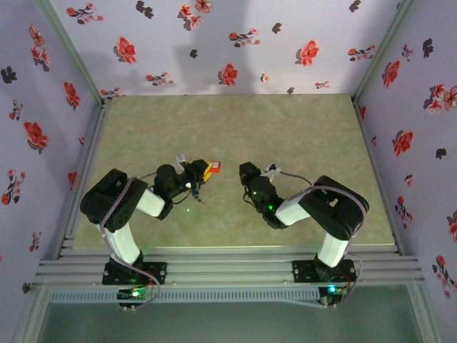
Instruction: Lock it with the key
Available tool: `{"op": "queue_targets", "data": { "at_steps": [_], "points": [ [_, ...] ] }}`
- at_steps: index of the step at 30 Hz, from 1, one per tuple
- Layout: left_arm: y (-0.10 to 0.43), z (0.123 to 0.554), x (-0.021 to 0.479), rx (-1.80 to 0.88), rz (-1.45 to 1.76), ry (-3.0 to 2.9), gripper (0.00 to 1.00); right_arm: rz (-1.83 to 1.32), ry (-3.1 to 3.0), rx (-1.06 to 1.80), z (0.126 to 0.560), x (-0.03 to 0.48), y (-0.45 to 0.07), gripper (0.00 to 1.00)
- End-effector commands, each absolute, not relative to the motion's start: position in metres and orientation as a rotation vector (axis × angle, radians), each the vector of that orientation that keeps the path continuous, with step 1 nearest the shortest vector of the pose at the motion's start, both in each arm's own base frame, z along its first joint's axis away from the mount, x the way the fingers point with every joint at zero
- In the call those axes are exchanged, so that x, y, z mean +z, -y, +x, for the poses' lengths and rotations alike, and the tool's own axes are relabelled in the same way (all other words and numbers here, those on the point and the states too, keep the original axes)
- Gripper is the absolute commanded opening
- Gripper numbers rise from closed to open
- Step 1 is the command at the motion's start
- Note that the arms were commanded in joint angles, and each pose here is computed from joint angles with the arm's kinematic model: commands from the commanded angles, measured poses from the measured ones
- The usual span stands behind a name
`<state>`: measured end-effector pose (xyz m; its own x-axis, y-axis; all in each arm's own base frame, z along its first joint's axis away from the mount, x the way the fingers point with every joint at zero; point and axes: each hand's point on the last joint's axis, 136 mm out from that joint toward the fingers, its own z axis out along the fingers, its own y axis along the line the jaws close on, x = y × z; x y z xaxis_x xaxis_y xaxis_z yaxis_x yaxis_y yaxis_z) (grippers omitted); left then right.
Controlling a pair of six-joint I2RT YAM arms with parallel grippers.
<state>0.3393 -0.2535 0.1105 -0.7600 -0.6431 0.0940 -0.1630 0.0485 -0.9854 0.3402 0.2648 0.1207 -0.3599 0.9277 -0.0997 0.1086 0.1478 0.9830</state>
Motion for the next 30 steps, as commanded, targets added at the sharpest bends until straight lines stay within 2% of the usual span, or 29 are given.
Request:
{"op": "queue_targets", "data": {
  "at_steps": [1,21,25,30],
  "points": [
    [0.248,0.342,0.111,-1.725,-0.795,-1.938,0.00,1.047,-1.584,1.240,0.343,0.124,-0.249,0.00],
    [0.254,0.345,0.117,-1.713,-0.675,-1.956,0.00,0.898,-1.700,1.278,0.345,0.143,-0.251,0.00],
    [0.258,0.347,0.116,-1.695,-0.627,-1.989,0.00,0.833,-1.768,1.218,0.339,0.150,-0.242,0.00],
    [0.265,0.347,0.114,-1.620,-0.532,-2.083,0.00,0.718,-1.880,1.009,0.326,0.169,-0.217,0.00]
  ]
}}
